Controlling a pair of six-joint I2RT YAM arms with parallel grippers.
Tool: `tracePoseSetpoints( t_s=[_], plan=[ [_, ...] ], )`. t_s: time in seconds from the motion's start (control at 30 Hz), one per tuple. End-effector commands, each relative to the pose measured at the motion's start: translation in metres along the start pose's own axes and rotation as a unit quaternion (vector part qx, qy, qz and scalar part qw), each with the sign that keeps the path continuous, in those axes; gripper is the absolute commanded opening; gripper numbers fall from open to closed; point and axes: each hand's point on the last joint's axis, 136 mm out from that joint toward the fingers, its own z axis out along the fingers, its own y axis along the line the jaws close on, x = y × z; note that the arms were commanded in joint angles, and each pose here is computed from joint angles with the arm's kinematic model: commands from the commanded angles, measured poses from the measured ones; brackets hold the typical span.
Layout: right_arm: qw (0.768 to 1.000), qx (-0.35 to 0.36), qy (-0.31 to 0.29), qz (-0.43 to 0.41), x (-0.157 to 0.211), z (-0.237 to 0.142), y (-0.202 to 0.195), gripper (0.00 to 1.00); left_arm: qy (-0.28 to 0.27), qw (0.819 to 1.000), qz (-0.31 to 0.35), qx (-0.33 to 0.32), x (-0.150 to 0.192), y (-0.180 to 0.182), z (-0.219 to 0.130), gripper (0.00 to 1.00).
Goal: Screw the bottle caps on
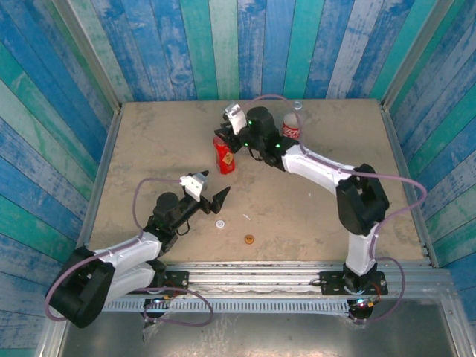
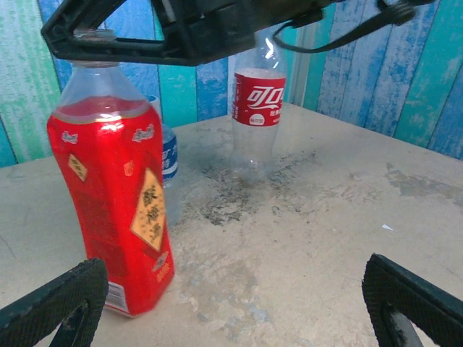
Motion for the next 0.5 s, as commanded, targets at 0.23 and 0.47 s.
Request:
tracePoseSetpoints(
  t_s=[0.23, 0.47],
  plan=[
    [1.000, -0.010, -0.020, -0.010, 0.022, -0.076, 0.029, 0.27, -0.044, 0.993, 0.044, 0.102, -0.028, -0.026, 0.027, 0.94],
    [1.000, -0.005, -0.026, -0.012, 0.035, -0.102, 0.037, 0.27, -0.043, 0.990, 0.056, 0.119, -0.020, -0.024, 0.049, 0.95]
  ],
)
